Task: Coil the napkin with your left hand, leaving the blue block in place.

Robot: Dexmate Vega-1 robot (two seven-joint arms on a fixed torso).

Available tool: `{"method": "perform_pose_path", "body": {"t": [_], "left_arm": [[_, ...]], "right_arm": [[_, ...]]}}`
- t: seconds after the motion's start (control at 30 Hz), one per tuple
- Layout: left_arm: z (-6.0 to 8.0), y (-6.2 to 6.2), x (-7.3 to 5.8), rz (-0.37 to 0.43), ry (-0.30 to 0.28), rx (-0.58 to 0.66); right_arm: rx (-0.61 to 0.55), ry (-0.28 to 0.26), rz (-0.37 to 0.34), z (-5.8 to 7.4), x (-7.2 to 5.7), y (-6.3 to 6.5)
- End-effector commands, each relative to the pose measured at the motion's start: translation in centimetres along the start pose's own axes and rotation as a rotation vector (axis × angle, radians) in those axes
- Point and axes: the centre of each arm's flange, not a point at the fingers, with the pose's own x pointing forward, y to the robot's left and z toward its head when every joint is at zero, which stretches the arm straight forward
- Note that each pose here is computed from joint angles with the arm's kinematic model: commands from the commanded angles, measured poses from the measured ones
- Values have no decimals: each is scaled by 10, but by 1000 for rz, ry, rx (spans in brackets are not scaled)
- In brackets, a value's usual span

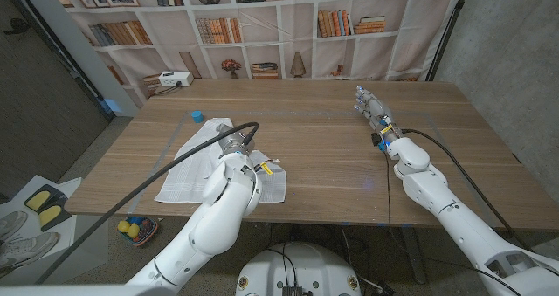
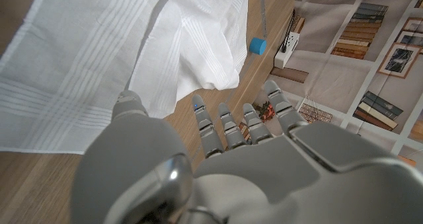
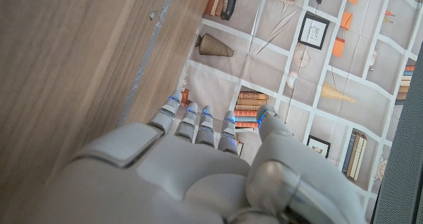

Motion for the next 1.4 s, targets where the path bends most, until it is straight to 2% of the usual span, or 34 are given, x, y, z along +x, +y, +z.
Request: {"method": "perform_pose_path", "body": {"t": [0.03,0.1,0.13,0.17,0.23,0.3,0.53,0.7,0.8,0.87,1.0,1.2,1.4], "left_arm": [[7,-13,-25,-126,126,59],[7,-17,-24,-171,157,64],[8,-22,-22,-217,187,93],[8,-22,-22,-221,190,94],[9,-30,-21,-282,204,112],[9,-32,-20,-304,212,121],[14,-51,-14,-455,254,177],[13,-63,-8,-529,277,192],[12,-71,-3,-546,266,187],[10,-76,1,-534,237,160],[8,-89,11,-530,228,177],[3,-108,23,-564,230,228],[2,-120,34,-579,240,263]], "right_arm": [[7,-5,-14,-1,-15,2],[6,-3,-13,-2,-16,3],[9,-4,-7,-2,-17,4],[9,-4,-7,-2,-17,4],[10,-3,-6,-3,-18,5],[9,-2,-4,-3,-19,5],[12,6,-2,-7,-20,5],[9,4,0,-5,-17,3],[6,4,2,-5,-14,3],[4,9,3,-5,-13,3],[3,18,6,-7,-9,3],[4,25,-1,-9,-6,2],[3,32,-6,-10,-2,2]]}}
